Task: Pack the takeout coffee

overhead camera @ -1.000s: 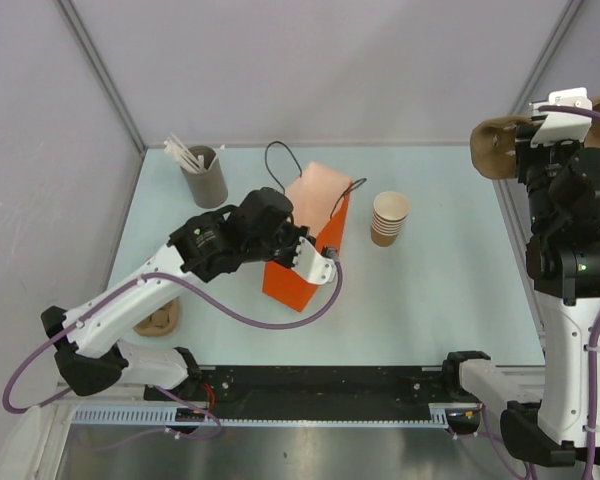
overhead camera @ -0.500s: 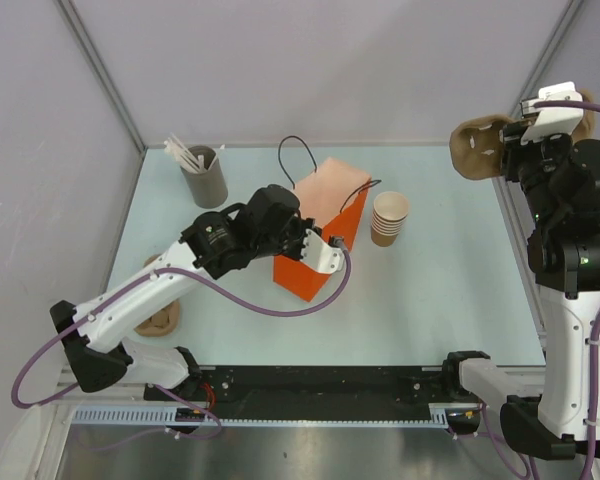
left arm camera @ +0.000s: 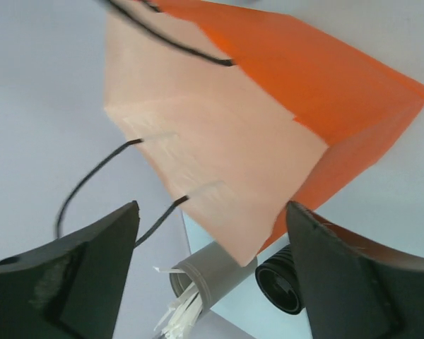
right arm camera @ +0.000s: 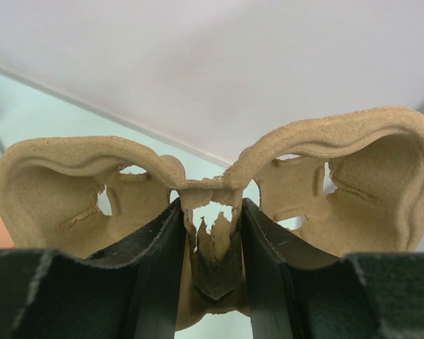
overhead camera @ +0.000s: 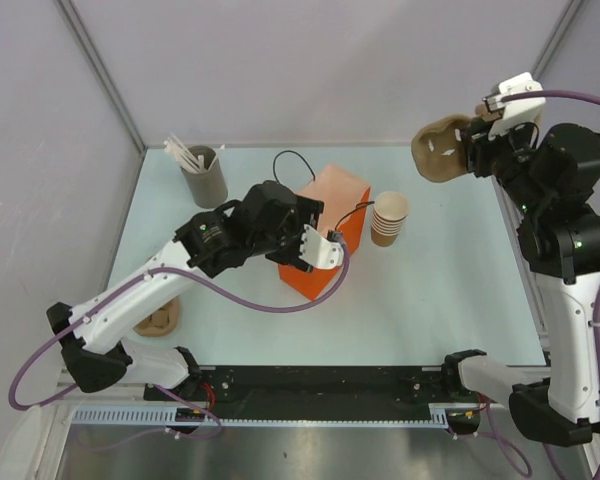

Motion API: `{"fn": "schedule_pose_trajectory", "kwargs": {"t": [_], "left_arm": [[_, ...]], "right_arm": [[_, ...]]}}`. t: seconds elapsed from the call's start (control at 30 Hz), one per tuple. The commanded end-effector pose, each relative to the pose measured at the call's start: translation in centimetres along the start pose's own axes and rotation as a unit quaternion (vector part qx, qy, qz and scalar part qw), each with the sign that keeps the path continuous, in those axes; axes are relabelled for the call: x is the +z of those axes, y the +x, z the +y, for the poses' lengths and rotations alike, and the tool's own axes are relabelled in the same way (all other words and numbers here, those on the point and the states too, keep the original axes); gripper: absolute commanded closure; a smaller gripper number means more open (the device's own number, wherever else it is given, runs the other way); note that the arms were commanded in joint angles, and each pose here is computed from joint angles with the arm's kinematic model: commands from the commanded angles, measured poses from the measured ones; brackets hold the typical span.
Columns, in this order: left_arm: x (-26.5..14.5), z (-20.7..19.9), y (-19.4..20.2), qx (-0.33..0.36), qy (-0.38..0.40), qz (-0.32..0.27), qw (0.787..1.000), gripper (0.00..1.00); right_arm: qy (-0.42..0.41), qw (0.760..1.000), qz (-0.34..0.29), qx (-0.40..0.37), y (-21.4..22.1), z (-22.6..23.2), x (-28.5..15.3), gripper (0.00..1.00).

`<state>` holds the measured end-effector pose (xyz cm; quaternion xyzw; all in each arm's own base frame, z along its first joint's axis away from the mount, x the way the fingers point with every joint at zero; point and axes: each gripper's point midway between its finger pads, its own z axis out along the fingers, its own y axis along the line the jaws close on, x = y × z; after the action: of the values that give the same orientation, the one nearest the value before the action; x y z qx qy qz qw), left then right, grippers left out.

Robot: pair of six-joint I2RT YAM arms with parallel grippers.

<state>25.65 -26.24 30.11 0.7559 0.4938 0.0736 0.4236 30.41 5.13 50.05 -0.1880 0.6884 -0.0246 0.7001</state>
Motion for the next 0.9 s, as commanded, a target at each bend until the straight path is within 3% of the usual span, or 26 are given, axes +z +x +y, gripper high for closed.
{"fn": "schedule_pose_trajectory", "kwargs": {"t": [0.0, 0.03, 0.27, 0.57, 0.7, 0.87], "left_arm": [[-4.9, 5.8, -1.8, -0.025, -0.096, -0.038, 0.994, 0.05], [-5.5, 6.6, -1.8, -0.029, -0.107, -0.041, 0.993, 0.01], [-10.6, 13.3, -0.7, -0.087, -0.222, -0.063, 0.969, 0.00], [-10.4, 17.2, 5.2, -0.216, -0.297, -0.086, 0.926, 0.01], [-9.9, 18.6, 7.1, -0.314, -0.304, -0.124, 0.891, 0.01], [-11.3, 20.4, 8.1, -0.388, -0.326, -0.190, 0.841, 0.01]], "right_arm": [[-0.064, 0.998, -0.020, -0.003, -2.2, 3.5, 0.8, 0.59], [-0.076, 0.997, -0.020, -0.003, -2.4, 4.3, 1.1, 0.59], [-0.184, 0.983, -0.003, 0.021, -2.7, 10.4, 4.0, 0.59], [-0.274, 0.961, 0.011, 0.036, -2.9, 16.6, 5.3, 0.59], [-0.281, 0.959, 0.020, 0.034, -2.1, 17.4, 5.7, 0.59], [-0.296, 0.954, 0.028, 0.038, -1.7, 18.2, 5.8, 0.59]]}}
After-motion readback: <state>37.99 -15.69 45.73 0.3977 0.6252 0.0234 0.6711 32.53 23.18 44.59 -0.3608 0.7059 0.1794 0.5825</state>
